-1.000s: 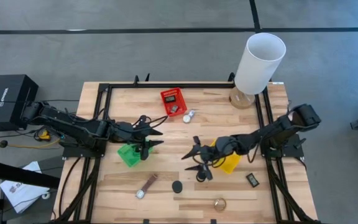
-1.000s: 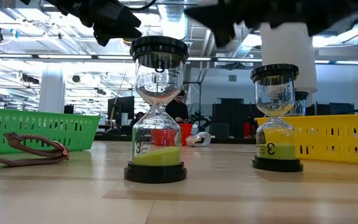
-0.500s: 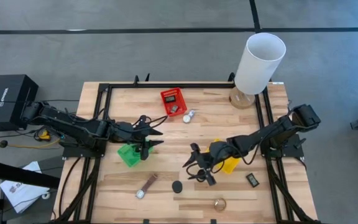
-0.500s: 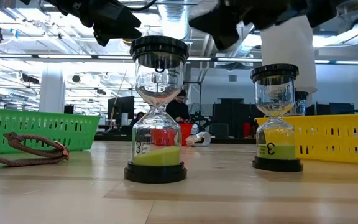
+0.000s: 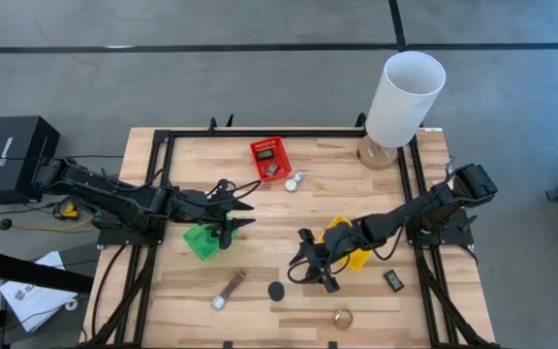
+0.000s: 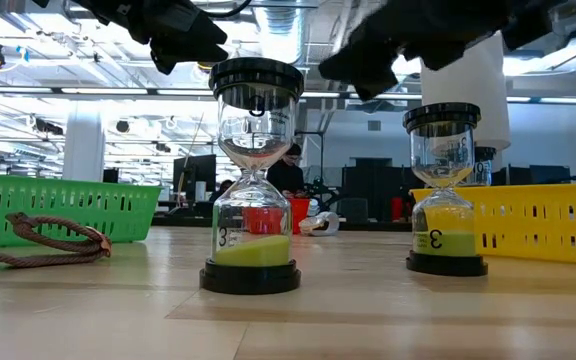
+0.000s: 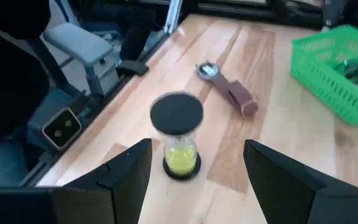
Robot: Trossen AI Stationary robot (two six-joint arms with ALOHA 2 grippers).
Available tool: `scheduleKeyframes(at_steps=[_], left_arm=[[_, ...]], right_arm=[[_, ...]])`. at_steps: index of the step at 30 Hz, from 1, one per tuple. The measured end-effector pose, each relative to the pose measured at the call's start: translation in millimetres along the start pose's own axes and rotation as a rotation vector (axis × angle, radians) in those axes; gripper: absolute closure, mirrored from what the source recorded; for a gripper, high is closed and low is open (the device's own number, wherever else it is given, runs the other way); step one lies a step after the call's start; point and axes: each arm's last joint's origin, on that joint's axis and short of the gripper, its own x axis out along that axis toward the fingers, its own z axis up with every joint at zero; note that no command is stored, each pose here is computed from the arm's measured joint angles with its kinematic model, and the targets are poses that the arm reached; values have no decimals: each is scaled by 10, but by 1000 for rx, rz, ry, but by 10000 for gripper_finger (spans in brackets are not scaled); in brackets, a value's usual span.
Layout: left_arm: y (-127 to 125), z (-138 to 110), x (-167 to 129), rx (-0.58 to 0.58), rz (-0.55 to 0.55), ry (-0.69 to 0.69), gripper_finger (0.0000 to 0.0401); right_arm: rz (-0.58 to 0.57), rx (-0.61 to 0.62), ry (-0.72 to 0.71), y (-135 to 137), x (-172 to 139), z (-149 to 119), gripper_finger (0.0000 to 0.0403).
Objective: Pick & Place Office items
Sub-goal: Put the top green hourglass into the yellow bin
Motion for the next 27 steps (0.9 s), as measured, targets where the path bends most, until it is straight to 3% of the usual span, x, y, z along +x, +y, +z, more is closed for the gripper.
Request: scheduleKeyframes(at_steps=[14, 27], left_arm=[[0, 1, 0, -1, -1, -1, 246], [-2, 3, 0, -2, -5, -2, 246]], right_arm=[[-7, 68, 153, -12, 68, -203, 158], [-16, 161, 196, -4, 58, -235, 158]])
